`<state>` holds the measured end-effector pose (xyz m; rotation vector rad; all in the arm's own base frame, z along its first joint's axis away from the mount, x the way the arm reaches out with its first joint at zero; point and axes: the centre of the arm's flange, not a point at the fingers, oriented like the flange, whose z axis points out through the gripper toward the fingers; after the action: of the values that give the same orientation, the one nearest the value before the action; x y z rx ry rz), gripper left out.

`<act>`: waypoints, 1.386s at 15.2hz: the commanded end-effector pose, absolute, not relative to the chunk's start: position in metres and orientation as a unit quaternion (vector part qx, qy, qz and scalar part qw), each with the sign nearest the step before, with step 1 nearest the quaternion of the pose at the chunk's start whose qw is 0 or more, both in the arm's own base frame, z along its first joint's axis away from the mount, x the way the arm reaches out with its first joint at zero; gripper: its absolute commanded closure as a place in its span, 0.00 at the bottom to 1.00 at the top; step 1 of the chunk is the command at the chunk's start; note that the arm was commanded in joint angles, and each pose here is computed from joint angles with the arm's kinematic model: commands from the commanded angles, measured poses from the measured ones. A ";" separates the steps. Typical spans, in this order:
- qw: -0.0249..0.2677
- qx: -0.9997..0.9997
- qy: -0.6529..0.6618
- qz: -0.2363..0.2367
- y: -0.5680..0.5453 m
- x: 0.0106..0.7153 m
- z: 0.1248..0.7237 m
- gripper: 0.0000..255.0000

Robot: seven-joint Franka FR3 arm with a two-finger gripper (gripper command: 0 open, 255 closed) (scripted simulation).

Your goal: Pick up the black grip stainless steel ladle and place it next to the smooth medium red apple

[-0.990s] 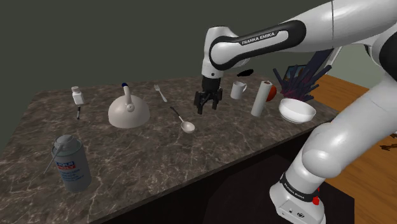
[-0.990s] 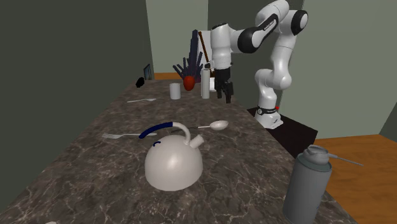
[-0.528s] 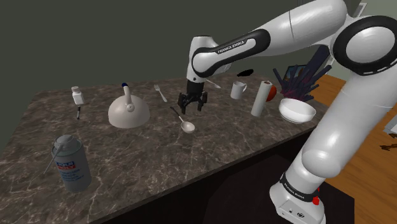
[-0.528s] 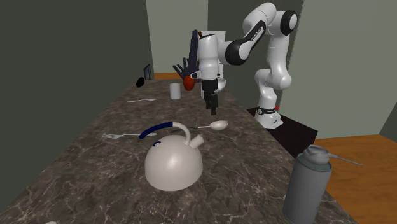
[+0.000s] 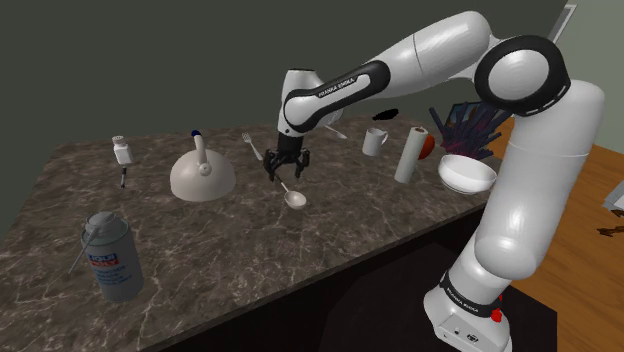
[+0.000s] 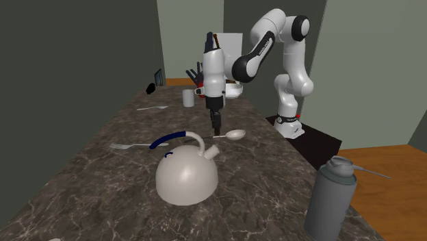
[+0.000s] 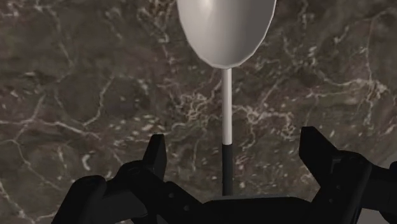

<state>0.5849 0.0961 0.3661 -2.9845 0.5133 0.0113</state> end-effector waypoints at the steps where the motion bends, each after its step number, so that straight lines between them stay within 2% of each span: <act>1: 0.057 -0.984 0.170 0.003 0.096 0.586 0.356 0.00; 4: 0.057 -0.984 0.170 0.003 0.098 0.586 0.337 0.00; 12: 0.057 -0.984 0.170 0.003 0.098 0.586 0.337 0.00; 13: 0.057 -0.984 0.170 0.003 0.098 0.586 0.337 1.00; 21: 0.057 -0.984 0.170 0.003 0.098 0.586 0.337 1.00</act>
<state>0.5863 0.0984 0.3375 -2.9838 0.5152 0.0097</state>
